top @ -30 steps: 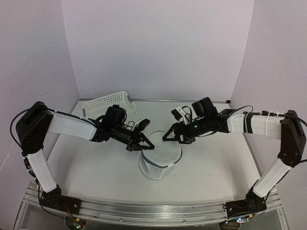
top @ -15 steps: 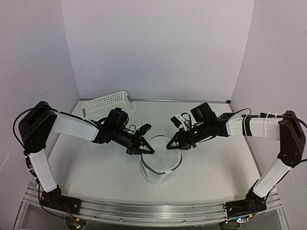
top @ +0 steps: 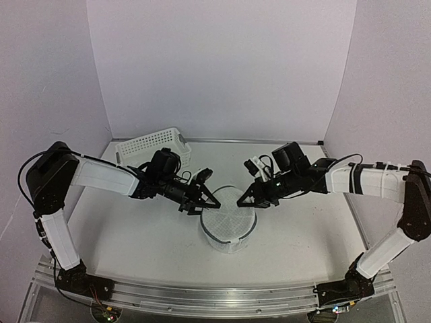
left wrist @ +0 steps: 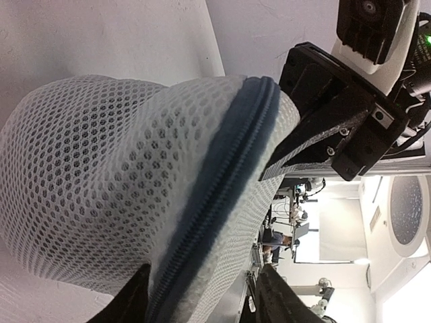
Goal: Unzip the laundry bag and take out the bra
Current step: Pass from the left arm to the right, then pass from the right arm to the left
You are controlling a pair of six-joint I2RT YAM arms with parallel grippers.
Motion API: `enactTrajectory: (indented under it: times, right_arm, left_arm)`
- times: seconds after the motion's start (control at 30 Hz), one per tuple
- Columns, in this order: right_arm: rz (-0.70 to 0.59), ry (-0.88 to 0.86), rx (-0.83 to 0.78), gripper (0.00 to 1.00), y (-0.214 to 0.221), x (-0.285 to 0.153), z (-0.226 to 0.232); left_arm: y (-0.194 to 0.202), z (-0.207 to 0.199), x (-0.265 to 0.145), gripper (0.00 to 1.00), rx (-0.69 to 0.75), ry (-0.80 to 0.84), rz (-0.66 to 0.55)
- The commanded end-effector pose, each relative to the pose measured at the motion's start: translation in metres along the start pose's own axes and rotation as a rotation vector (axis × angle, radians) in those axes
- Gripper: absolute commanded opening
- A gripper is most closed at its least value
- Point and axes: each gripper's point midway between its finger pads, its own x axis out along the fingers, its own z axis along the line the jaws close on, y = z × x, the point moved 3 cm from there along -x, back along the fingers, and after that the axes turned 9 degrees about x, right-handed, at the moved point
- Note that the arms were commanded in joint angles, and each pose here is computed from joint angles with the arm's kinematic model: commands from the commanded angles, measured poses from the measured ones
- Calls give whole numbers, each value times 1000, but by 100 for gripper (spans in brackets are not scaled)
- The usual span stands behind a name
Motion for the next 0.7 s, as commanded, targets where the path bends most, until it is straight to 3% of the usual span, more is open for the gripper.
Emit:
enactTrajectory:
  times: [0.0,0.17,0.4,0.67]
  right_arm:
    - [-125,-13,-18,0,-18,-23,19]
    - [-224,-14,21,0,-34,-49,23]
    - [-345,-15,66,0,-52,-76,35]
    - [-484,-21,128,0,-71,-98,48]
  left_arm:
    - [-24,-22,-3,55,79,-2,-53]
    - [-34,-3,-13,65,77,-215,-55]
    - [-46,-1,-39,70,28,-281,-142]
    - [-61,-35,-55,72,84,-268,-220]
